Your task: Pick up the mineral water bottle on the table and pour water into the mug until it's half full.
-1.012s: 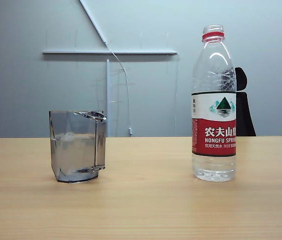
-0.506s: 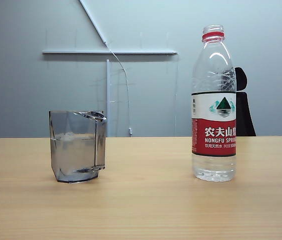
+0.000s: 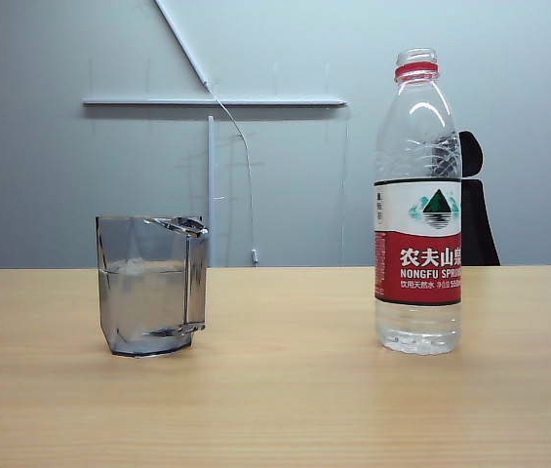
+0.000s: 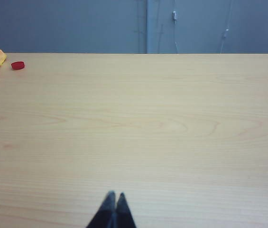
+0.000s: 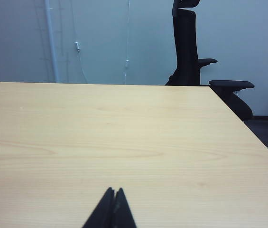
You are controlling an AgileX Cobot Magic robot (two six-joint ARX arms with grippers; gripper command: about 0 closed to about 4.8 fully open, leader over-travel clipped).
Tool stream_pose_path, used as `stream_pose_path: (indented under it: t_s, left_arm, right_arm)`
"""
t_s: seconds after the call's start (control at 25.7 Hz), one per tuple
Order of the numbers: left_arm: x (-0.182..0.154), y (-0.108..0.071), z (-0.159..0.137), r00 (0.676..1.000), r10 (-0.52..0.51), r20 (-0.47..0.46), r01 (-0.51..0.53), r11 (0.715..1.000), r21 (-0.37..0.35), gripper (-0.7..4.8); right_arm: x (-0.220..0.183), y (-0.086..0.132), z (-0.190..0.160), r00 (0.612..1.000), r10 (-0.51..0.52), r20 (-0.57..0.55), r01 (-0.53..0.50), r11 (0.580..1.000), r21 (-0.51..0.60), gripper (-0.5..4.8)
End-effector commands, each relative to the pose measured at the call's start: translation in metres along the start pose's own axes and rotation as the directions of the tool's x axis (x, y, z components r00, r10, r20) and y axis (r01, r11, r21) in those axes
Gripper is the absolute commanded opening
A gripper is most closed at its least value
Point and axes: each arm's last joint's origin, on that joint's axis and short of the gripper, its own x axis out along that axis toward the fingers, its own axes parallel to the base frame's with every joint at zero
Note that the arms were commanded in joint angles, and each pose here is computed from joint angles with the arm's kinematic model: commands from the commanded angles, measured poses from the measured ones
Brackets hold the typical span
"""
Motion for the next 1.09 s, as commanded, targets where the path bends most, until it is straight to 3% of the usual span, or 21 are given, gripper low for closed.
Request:
stream_pose_path:
  t_s: [0.04,1.09]
  left_arm:
    - [-0.0002,-0.0001,0.0014,1.000,-0.002,0.008,0.002,1.000,-0.003,-0.02]
    - [-0.0002,-0.0001,0.0015,1.000,-0.002,0.008,0.002,1.000,-0.004,-0.02]
  right_arm:
    - [0.0002,0.0000,0.0000,1.000,-0.001,0.012,0.001,1.000,-0.001,-0.06]
    - [0.0004,-0.0022,-0.0023,1.000,0.029,-0.010,-0.029,1.000,-0.004,-0.05]
